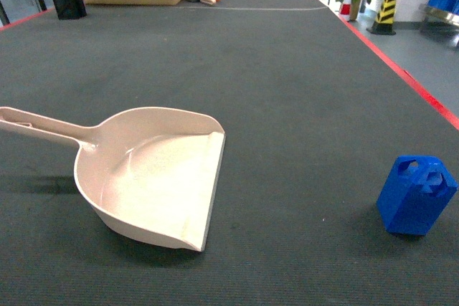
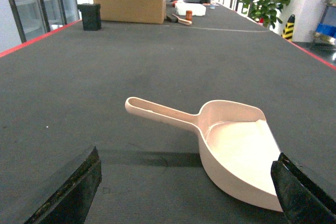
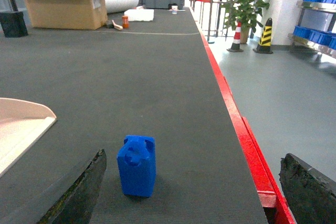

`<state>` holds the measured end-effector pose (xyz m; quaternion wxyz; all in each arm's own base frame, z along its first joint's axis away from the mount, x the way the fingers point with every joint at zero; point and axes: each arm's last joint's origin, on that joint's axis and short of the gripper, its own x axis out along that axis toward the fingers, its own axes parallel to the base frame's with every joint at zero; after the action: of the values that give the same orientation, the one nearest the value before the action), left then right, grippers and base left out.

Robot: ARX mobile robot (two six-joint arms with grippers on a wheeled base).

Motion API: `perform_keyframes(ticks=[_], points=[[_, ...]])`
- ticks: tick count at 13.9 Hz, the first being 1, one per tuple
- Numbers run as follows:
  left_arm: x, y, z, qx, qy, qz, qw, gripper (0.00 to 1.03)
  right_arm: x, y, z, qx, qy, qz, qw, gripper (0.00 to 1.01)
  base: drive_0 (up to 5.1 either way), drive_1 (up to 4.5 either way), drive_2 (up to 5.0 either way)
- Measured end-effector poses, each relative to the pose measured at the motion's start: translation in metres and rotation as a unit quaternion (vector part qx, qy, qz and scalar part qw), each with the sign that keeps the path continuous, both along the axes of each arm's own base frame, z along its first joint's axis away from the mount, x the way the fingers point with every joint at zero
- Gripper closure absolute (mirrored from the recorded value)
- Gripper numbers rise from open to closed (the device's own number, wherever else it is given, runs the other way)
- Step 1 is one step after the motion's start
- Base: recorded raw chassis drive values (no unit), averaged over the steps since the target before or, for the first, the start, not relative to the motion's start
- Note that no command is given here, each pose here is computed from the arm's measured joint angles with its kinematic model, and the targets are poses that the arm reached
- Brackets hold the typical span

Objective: Place part in tray to right shelf

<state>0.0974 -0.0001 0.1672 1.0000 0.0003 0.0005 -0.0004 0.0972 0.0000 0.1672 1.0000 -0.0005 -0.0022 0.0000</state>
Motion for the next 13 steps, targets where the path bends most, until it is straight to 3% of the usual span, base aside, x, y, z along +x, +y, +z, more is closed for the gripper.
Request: perform_keyframes(ticks=[13], points=[[0.0,0.0,0.0,0.0,0.0,0.0,1.0,0.05,0.0,0.0,0.0,0.0,0.0,0.0,1.0,0.03,0.0,0.0,0.0]])
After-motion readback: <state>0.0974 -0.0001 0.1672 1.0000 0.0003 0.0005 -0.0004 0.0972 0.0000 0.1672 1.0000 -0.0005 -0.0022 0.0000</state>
